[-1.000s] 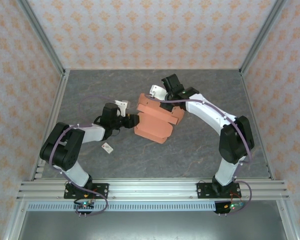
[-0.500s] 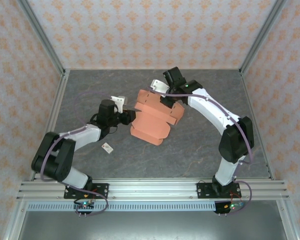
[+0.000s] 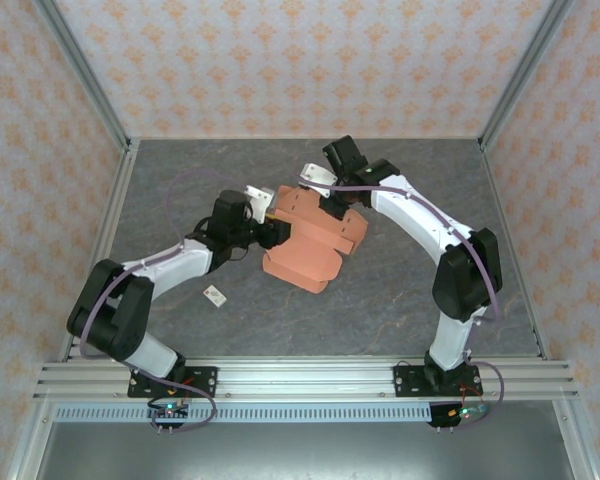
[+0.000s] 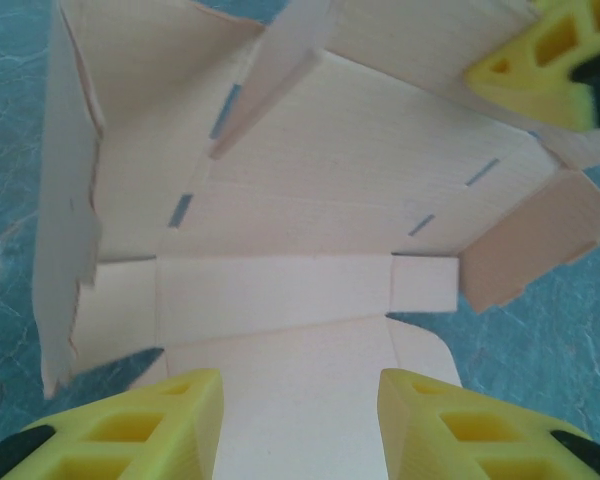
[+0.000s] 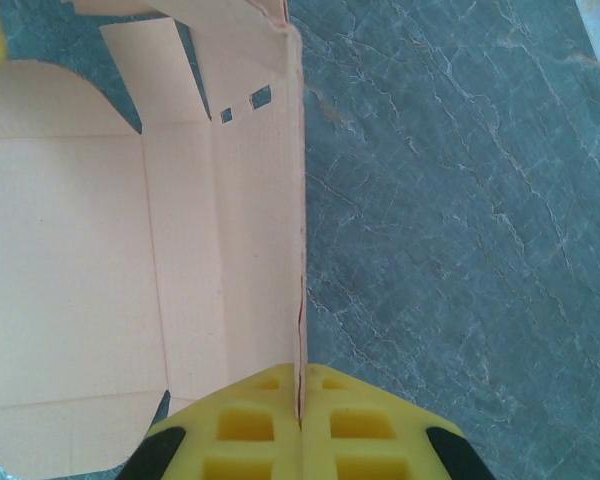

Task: Fold the paper box

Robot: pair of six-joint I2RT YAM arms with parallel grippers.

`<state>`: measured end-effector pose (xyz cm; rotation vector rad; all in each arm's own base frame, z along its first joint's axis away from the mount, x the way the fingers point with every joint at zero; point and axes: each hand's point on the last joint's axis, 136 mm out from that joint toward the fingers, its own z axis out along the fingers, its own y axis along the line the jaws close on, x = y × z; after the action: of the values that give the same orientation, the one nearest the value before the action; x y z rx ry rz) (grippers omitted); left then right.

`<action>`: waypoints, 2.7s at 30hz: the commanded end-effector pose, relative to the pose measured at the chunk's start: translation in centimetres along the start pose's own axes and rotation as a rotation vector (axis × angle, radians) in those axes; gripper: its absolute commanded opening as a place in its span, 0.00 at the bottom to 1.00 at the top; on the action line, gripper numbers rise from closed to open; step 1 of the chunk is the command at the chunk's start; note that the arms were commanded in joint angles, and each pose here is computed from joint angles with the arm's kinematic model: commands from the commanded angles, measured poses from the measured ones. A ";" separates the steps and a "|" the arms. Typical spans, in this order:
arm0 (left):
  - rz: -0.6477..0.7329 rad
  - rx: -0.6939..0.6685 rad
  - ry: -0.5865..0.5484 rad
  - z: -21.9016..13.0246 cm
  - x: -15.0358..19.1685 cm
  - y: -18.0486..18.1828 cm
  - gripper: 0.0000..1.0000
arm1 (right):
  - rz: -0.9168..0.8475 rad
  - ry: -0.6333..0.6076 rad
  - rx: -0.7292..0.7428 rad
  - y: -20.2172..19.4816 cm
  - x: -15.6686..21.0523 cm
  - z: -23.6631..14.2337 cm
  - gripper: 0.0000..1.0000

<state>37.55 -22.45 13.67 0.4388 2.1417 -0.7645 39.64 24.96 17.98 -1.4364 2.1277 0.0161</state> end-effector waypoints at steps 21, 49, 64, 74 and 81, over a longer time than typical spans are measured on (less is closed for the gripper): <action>-0.038 -0.078 0.024 3.4 -2.0 5.8 0.55 | -0.001 -0.021 0.000 -0.3 -0.6 -1.1 0.00; -0.049 0.047 0.053 4.4 -0.4 2.2 0.30 | 0.030 -0.028 0.014 -0.7 -1.0 -0.8 0.00; -0.033 0.015 0.068 6.2 0.6 2.0 0.30 | 0.034 -0.038 0.003 -0.4 -1.1 -0.8 0.00; -0.026 -0.029 0.038 5.4 0.2 2.5 0.31 | 0.032 -0.040 0.012 -0.6 -1.2 -1.0 0.00; -0.054 -0.023 0.011 5.8 0.5 2.5 0.31 | 0.035 -0.040 0.000 -0.2 -1.2 -0.7 0.00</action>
<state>41.50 -23.95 8.13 0.3982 2.2348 -0.7665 39.50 25.05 17.94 -1.4203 2.1428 0.0337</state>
